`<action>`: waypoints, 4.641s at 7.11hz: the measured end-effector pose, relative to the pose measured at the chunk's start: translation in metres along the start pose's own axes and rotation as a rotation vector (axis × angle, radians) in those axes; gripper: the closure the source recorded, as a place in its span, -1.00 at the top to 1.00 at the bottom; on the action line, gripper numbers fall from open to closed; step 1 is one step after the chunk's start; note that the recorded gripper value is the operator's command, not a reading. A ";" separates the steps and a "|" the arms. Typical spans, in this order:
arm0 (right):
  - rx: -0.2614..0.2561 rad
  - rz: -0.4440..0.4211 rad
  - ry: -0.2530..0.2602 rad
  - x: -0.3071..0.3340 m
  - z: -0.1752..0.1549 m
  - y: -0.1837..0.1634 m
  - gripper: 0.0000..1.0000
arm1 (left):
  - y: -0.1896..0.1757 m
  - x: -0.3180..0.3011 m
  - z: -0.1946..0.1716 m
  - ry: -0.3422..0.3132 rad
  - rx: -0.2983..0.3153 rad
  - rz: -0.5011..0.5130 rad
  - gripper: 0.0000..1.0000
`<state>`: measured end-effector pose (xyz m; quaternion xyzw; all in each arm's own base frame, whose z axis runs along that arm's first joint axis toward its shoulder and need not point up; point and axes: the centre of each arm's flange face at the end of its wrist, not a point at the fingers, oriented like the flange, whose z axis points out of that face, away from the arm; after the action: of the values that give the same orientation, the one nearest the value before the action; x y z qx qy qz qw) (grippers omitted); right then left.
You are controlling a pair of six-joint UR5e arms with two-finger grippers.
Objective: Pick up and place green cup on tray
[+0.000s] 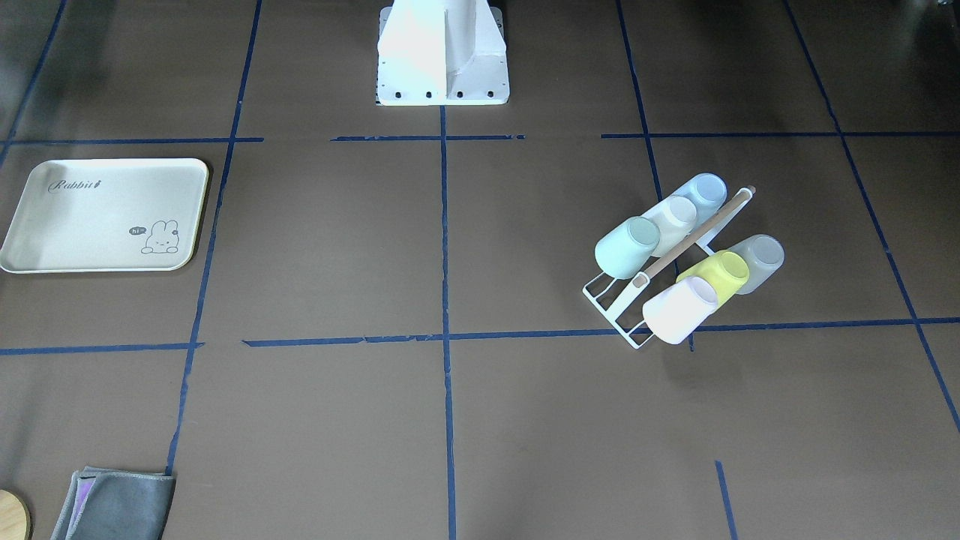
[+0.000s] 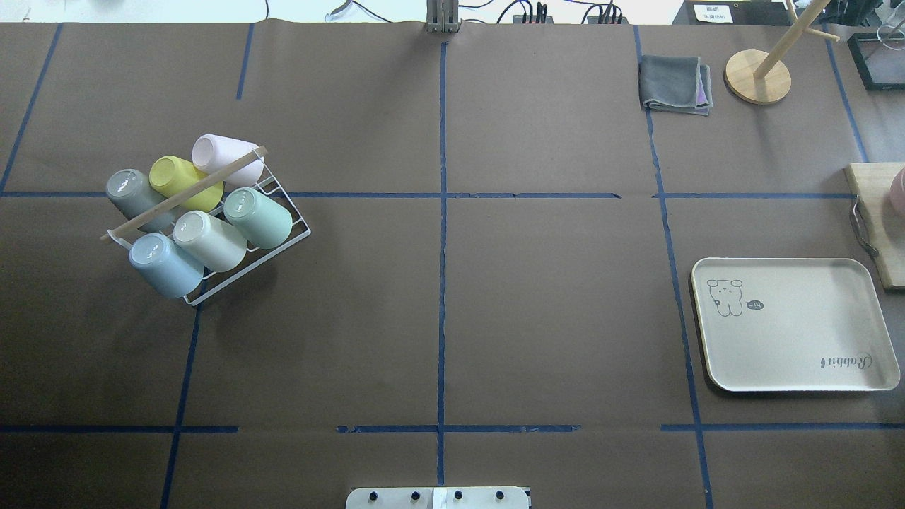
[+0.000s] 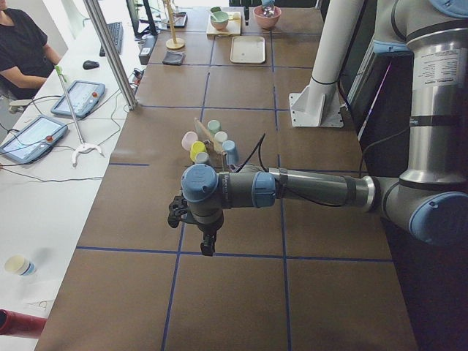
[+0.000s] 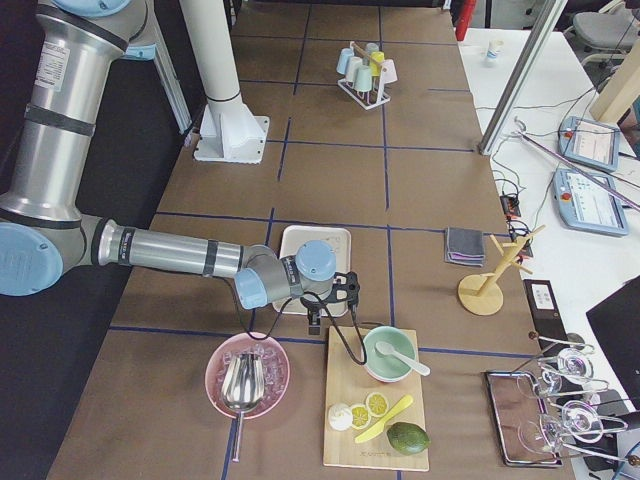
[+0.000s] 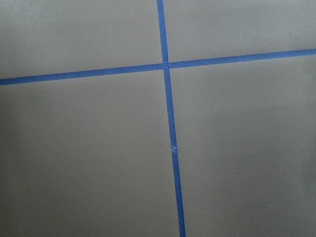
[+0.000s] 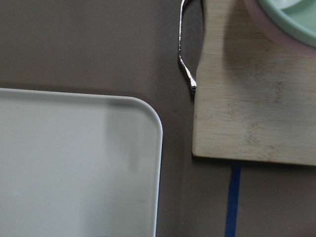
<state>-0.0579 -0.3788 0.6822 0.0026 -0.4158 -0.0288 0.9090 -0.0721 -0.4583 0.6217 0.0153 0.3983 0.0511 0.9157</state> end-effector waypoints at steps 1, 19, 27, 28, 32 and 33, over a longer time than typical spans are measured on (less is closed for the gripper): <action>-0.001 0.013 -0.008 -0.005 0.011 0.003 0.96 | 0.000 0.000 0.000 0.002 0.002 0.001 1.00; 0.035 -0.026 -0.038 -0.010 0.075 0.007 -1.00 | 0.001 0.000 0.000 0.004 0.003 0.002 1.00; 0.000 0.090 -0.260 -0.234 0.056 -0.035 -1.00 | 0.000 0.009 -0.009 0.002 0.021 0.018 1.00; -0.014 0.101 -0.299 -0.282 0.060 -0.045 -1.00 | 0.000 0.009 -0.010 0.002 0.021 0.019 1.00; -0.020 0.193 -0.295 -0.477 0.076 -0.073 -1.00 | -0.001 0.010 -0.009 0.004 0.022 0.022 1.00; -0.012 0.187 -0.276 -0.508 0.082 -0.068 -1.00 | -0.001 0.010 -0.009 0.004 0.022 0.023 1.00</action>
<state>-0.4549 -0.4172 0.3497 -0.0457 -0.5351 0.0536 0.8419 -0.0723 -0.4583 0.6079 0.0300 0.4004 0.0570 0.9141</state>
